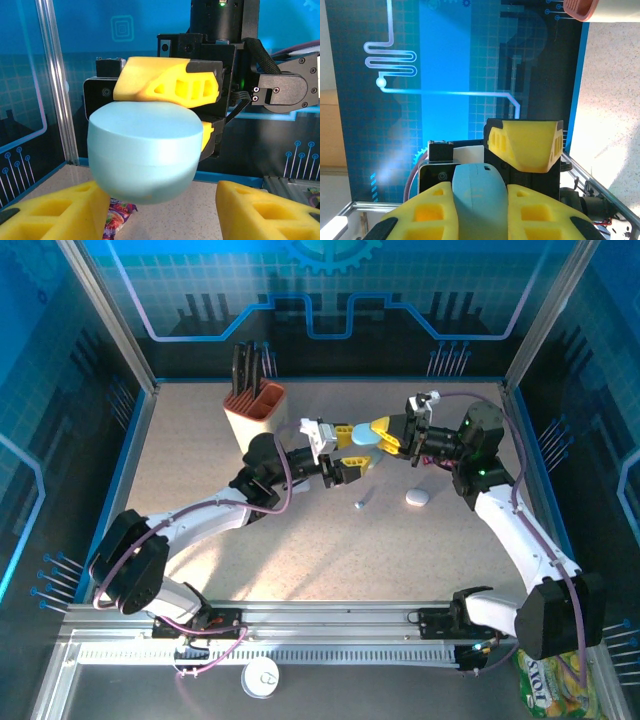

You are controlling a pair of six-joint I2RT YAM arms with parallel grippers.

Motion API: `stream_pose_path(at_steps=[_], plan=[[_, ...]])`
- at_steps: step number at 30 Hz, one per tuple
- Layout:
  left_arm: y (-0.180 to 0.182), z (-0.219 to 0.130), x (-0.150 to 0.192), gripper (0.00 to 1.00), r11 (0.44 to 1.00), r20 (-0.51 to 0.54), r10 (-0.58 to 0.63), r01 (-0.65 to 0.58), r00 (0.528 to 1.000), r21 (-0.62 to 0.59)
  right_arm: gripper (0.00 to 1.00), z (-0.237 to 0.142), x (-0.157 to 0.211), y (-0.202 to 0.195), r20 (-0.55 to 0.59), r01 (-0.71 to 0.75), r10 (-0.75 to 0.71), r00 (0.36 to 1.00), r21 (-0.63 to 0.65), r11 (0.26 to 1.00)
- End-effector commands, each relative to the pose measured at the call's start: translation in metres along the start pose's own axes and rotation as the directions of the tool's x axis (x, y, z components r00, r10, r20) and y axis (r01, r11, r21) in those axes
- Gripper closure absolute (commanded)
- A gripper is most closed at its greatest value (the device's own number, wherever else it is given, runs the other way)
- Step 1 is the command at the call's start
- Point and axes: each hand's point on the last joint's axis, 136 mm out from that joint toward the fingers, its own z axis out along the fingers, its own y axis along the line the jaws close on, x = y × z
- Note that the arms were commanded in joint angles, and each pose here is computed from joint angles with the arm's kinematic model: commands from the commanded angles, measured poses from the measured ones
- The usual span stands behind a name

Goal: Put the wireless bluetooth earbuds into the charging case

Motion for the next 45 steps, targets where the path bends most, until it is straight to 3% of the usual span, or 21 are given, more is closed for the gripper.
stream_pose_path(at_steps=[1,10,21,24,29,33,38,42,45], plan=[[0.003,0.007,-0.018,0.44,1.000,0.048,0.026,-0.026,0.999,-0.010,0.87,0.001,0.006,-0.004,-0.006,0.012,-0.012,1.000,0.011,1.000],[0.003,0.008,-0.019,0.49,1.000,0.049,0.009,-0.009,0.999,-0.005,0.87,0.000,0.007,-0.010,0.003,0.004,-0.004,1.000,0.031,1.000],[0.000,0.006,-0.014,0.65,1.000,0.037,0.008,-0.009,0.999,0.013,0.86,0.000,0.006,-0.006,0.007,0.004,-0.004,1.000,0.027,1.000],[-0.001,0.006,-0.015,0.66,1.000,0.038,0.006,-0.007,0.999,0.018,0.77,0.000,0.006,-0.011,0.011,-0.017,0.016,1.000,0.046,0.999],[-0.001,0.003,-0.011,0.66,0.999,0.026,-0.027,0.026,0.999,0.031,0.43,-0.009,-0.005,-0.005,0.070,0.048,-0.052,0.996,0.058,0.997],[-0.001,-0.004,-0.009,0.66,0.994,0.006,-0.100,0.099,0.995,0.050,0.32,-0.030,-0.014,-0.003,0.129,0.169,-0.185,0.974,0.129,0.977],[-0.005,-0.016,-0.003,0.65,0.982,-0.058,-0.163,0.168,0.985,0.091,0.26,-0.043,-0.004,-0.006,0.034,0.450,-0.484,0.874,0.316,0.835],[-0.010,-0.024,-0.002,0.66,0.968,-0.094,-0.208,0.219,0.974,0.126,0.24,-0.037,0.021,0.000,-0.151,0.703,-0.701,0.698,0.335,0.627],[-0.011,-0.028,-0.002,0.66,0.962,-0.111,-0.222,0.236,0.969,0.135,0.20,-0.029,0.038,-0.005,-0.289,0.820,-0.780,0.556,0.347,0.455]])
